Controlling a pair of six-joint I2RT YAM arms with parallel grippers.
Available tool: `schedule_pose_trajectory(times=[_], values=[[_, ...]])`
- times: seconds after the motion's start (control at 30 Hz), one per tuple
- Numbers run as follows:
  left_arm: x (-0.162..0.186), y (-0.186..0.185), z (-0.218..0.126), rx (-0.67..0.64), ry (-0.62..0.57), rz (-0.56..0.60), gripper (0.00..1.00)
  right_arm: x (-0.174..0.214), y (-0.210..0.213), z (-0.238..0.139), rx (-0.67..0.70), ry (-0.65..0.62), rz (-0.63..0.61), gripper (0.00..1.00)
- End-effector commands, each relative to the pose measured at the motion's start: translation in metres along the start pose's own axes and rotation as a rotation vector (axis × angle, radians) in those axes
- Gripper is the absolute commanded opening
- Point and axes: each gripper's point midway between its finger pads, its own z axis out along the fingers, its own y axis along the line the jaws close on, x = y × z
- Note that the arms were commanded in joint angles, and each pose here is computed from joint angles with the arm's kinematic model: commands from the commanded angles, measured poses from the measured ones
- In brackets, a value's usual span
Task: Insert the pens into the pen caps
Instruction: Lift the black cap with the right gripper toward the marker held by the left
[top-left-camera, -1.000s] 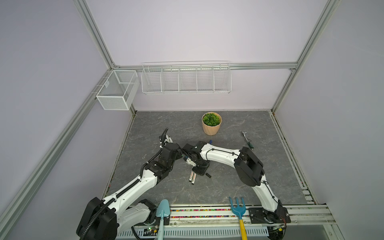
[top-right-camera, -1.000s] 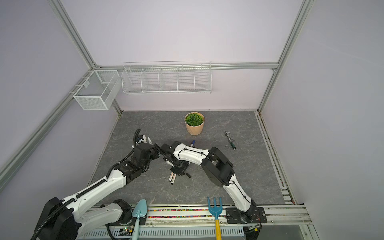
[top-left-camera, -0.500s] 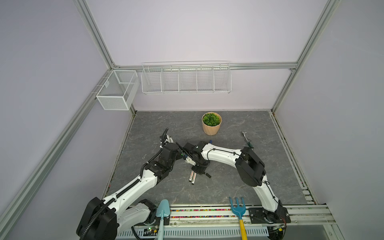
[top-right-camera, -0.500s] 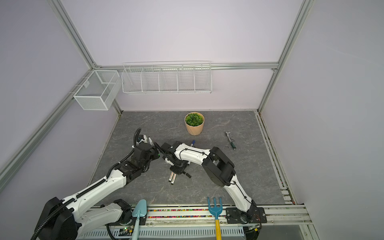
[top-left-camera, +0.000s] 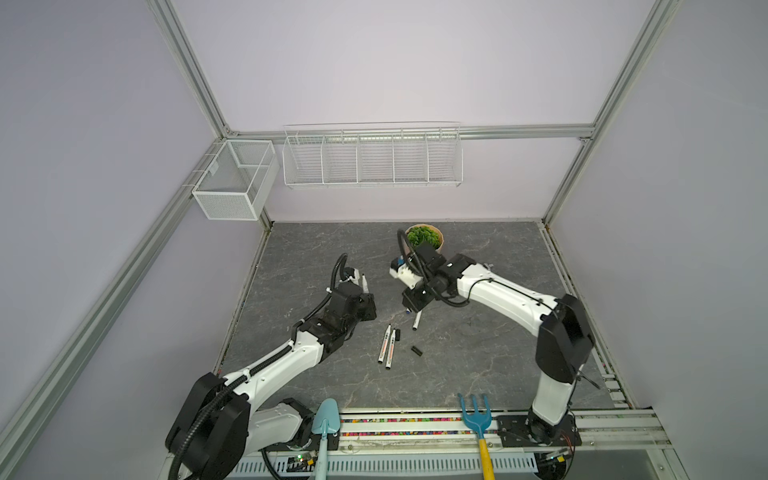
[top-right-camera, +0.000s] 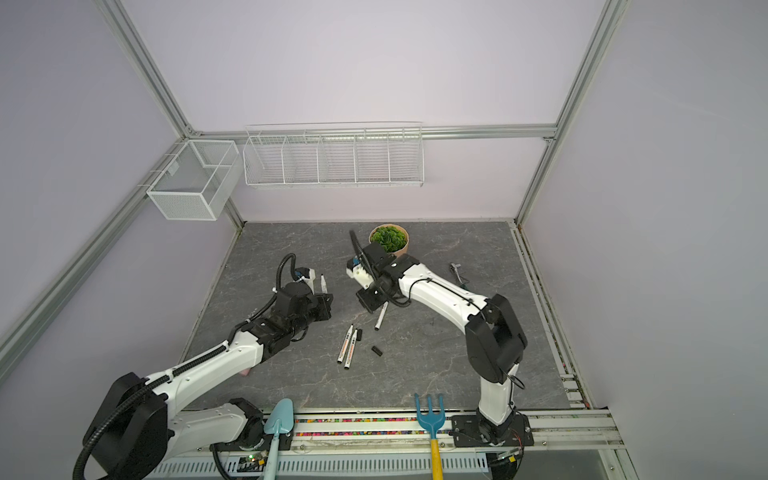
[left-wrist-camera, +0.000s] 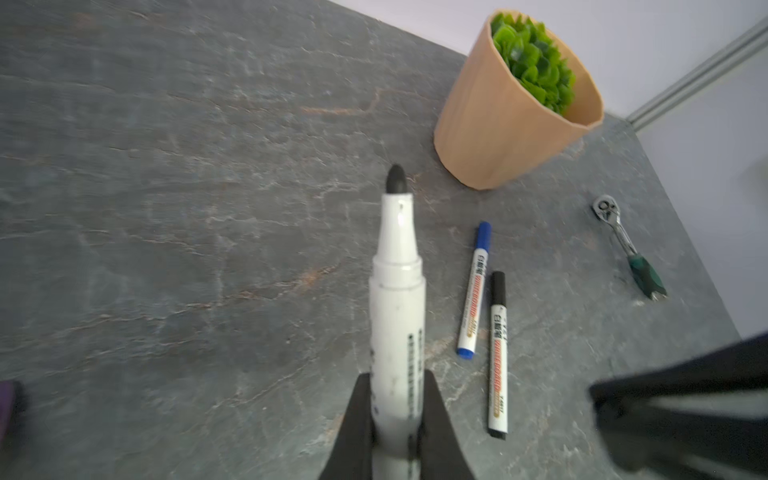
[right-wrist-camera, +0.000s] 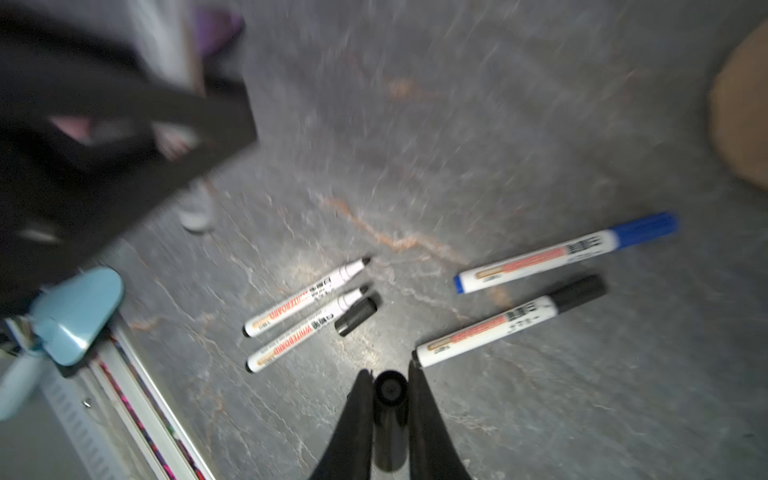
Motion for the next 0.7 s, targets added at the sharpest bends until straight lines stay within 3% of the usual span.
schedule_pose_trajectory(times=[0.0, 0.17, 0.3, 0.67], values=[[-0.012, -0.050, 0.000, 0.231, -0.006, 0.078, 0.00, -0.045, -0.004, -0.033, -0.118, -0.198, 0.119, 0.15], [-0.006, -0.081, -0.005, 0.391, -0.011, 0.130, 0.00, -0.079, -0.008, -0.058, -0.254, -0.350, 0.197, 0.15], [-0.002, -0.100, -0.012, 0.482, -0.010, 0.156, 0.00, -0.087, 0.001, -0.058, -0.324, -0.365, 0.192, 0.16], [0.000, -0.112, -0.015, 0.512, 0.004, 0.194, 0.00, -0.093, 0.003, -0.059, -0.356, -0.412, 0.216, 0.16]])
